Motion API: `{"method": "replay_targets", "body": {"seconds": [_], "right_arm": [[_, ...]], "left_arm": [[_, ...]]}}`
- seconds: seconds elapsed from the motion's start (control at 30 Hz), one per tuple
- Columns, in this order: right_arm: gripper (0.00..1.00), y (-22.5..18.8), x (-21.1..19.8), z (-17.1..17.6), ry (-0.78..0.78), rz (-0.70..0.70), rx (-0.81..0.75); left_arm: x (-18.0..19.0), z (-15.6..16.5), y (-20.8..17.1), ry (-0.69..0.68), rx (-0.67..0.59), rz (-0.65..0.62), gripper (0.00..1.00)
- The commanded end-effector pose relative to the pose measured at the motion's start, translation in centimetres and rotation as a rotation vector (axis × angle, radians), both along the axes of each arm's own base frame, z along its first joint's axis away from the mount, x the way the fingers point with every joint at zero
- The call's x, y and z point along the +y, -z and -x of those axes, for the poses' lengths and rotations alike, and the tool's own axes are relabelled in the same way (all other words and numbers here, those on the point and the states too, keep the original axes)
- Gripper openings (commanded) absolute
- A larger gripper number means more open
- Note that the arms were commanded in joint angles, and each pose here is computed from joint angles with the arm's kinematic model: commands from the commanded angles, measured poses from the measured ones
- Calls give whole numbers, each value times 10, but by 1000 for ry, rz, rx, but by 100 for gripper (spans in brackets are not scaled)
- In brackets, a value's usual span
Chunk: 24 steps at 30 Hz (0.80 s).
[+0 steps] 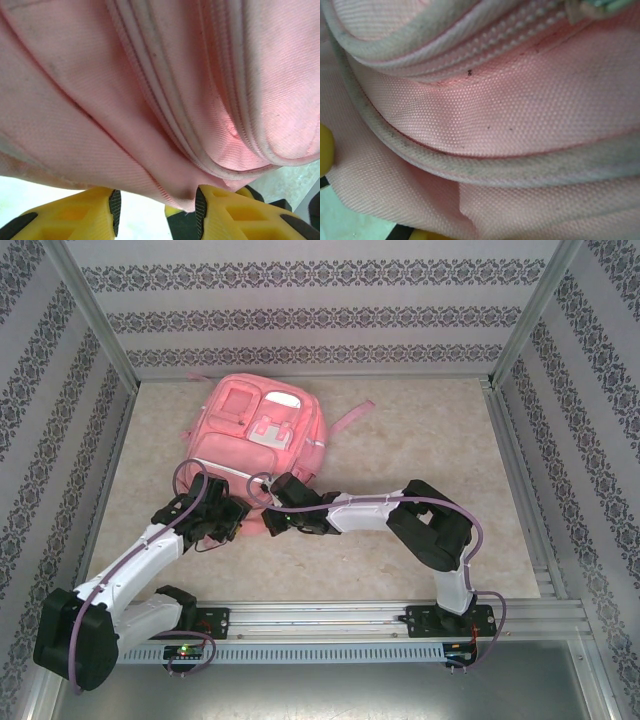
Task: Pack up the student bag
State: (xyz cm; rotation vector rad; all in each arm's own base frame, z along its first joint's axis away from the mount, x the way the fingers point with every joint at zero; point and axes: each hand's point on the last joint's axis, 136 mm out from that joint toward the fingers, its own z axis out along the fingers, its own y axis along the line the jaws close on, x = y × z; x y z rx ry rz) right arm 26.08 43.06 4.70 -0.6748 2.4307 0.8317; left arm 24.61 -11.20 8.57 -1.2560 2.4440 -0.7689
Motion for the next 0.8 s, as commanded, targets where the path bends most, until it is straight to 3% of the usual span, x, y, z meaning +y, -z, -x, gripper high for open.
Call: {"method": "replay_targets", "body": {"seconds": [0.0,0.07,0.37,0.77], "right_arm": [[0,-12,10,0,-4,-53,-23],[0,-14,11,0,-5,-57,-25],[0,-12,-6,3,1,-19,-42],[0,1,-63,-15,73,60,-48]], "left_arm": [[4,-17,-7,-26,-71,-36,43],[4,-18,2,-30,-61,-45,39],[7,-33,1,-33,-75,-69,0],[20,-31,-5,-41,-102,-41,0]]}}
